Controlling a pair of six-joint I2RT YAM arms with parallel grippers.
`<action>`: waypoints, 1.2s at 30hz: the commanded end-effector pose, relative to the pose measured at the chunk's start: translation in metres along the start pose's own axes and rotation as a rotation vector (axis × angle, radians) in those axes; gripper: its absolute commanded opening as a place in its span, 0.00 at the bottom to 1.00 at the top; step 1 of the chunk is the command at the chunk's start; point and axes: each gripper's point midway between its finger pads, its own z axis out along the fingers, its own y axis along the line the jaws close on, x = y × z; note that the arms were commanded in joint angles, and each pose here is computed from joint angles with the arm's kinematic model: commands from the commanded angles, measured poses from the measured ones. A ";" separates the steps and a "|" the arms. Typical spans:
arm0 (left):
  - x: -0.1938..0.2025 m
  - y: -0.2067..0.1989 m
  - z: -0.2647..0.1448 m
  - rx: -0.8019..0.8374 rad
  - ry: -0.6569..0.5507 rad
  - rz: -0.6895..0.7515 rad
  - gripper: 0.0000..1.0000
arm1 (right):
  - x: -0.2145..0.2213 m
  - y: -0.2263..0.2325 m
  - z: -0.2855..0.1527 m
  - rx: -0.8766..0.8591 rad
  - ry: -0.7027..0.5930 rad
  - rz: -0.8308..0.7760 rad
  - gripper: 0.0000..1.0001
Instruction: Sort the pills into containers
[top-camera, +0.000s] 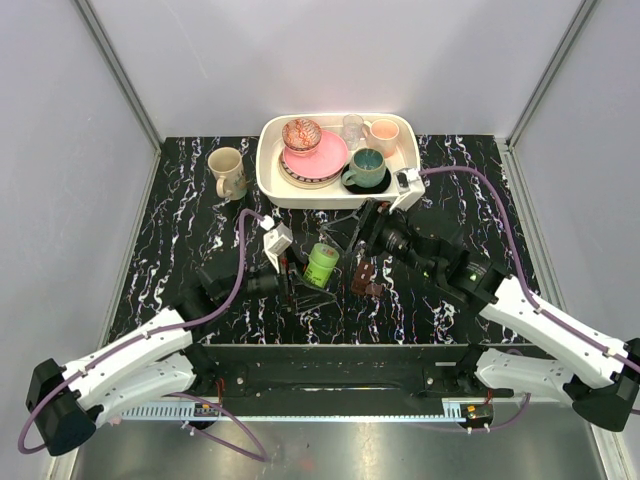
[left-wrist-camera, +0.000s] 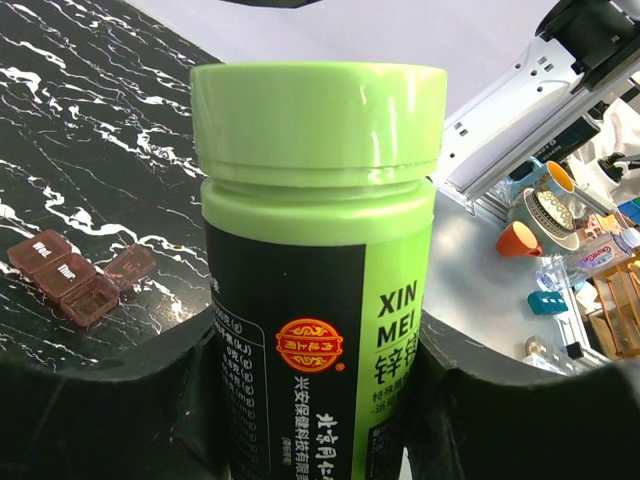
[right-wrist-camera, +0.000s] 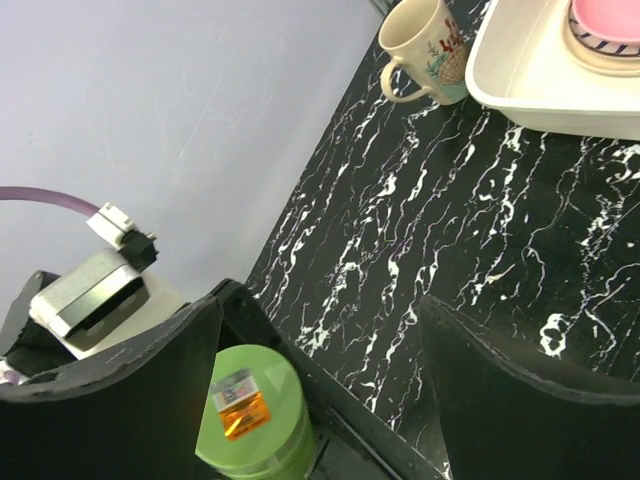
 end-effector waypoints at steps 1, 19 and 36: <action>-0.034 -0.010 0.006 0.017 -0.092 0.060 0.00 | -0.006 0.025 -0.005 -0.080 -0.005 0.032 0.85; -0.043 -0.005 0.014 0.003 -0.110 0.050 0.00 | 0.026 0.021 -0.004 -0.060 0.065 0.036 0.83; -0.045 -0.007 0.014 0.011 -0.121 0.041 0.00 | 0.036 0.018 0.001 -0.054 0.090 0.036 0.71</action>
